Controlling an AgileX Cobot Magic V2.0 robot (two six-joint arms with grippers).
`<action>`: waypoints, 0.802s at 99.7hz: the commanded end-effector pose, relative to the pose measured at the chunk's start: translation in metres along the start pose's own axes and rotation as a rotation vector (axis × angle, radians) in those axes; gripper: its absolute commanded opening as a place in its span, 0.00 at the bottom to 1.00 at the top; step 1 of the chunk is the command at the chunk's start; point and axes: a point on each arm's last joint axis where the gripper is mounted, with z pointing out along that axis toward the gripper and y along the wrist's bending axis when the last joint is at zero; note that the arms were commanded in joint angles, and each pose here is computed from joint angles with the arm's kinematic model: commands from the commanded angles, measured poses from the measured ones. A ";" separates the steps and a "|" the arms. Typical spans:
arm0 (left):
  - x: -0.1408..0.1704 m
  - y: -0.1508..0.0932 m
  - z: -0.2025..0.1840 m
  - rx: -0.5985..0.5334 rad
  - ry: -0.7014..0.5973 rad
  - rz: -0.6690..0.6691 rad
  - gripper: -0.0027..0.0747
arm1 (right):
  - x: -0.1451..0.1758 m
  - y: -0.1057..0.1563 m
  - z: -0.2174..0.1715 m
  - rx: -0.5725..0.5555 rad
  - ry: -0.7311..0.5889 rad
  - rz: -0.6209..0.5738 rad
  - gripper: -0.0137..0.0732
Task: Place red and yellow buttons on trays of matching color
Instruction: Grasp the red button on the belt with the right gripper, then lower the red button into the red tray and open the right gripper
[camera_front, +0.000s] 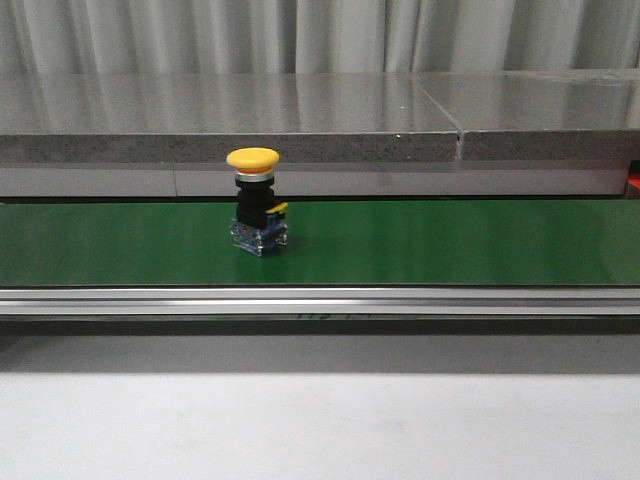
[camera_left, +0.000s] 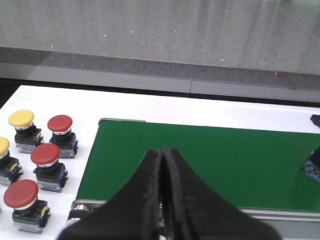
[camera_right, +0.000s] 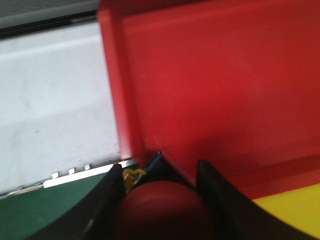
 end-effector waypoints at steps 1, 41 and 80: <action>-0.015 -0.001 -0.003 0.000 -0.097 -0.019 0.01 | -0.019 -0.017 -0.007 0.028 -0.122 0.027 0.30; -0.015 -0.001 -0.003 0.000 -0.097 -0.019 0.01 | -0.016 -0.033 0.068 0.034 -0.115 0.079 0.30; -0.015 -0.001 -0.003 0.000 -0.097 -0.019 0.01 | -0.007 -0.034 0.095 0.030 -0.060 0.085 0.50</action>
